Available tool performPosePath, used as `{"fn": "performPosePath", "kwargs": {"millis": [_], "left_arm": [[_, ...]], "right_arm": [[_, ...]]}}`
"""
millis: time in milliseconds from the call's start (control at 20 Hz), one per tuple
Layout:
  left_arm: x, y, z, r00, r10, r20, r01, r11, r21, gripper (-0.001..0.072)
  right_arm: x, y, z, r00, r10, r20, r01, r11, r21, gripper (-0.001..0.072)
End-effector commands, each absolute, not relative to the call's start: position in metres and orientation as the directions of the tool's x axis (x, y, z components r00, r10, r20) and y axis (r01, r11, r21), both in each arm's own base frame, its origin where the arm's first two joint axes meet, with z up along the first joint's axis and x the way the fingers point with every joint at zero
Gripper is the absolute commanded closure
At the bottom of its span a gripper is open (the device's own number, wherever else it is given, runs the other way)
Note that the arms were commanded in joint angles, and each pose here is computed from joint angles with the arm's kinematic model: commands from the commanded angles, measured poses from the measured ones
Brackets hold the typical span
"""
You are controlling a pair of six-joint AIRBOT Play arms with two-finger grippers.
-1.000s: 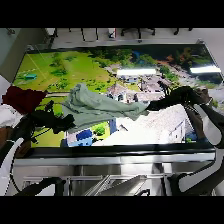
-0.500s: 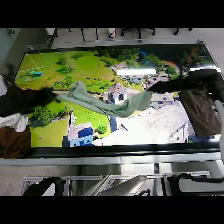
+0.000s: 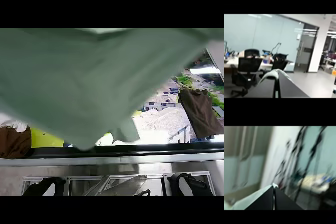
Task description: Fold the shirts.
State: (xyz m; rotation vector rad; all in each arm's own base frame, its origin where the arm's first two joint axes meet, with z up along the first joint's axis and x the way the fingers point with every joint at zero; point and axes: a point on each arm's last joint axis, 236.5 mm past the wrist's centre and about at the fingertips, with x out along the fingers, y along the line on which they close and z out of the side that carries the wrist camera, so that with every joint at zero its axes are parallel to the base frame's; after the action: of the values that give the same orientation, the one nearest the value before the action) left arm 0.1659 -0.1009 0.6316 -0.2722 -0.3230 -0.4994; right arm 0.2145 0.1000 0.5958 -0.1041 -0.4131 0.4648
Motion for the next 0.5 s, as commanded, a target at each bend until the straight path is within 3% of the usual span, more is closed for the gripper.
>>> {"fn": "performPosePath", "kwargs": {"millis": [0, 200, 450], "left_arm": [[0.154, -0.104, 0.648, 0.809, -0.432, 0.398, 0.524, 0.837, -0.157, 0.0690], [0.236, -0.101, 0.579, 0.885, -0.431, 0.175, 0.465, 0.842, -0.276, 0.0690], [0.366, -0.073, 0.381, 0.916, -0.350, -0.194, 0.240, 0.868, -0.435, 0.0690]], "right_arm": [[0.150, 0.091, 0.641, 0.780, 0.329, 0.533, -0.239, 0.943, -0.233, 0.0696], [0.218, 0.077, 0.609, 0.847, 0.355, 0.396, -0.328, 0.935, -0.135, 0.0696], [0.395, 0.062, 0.490, 0.862, 0.503, 0.057, -0.505, 0.847, 0.164, 0.0696]]}}
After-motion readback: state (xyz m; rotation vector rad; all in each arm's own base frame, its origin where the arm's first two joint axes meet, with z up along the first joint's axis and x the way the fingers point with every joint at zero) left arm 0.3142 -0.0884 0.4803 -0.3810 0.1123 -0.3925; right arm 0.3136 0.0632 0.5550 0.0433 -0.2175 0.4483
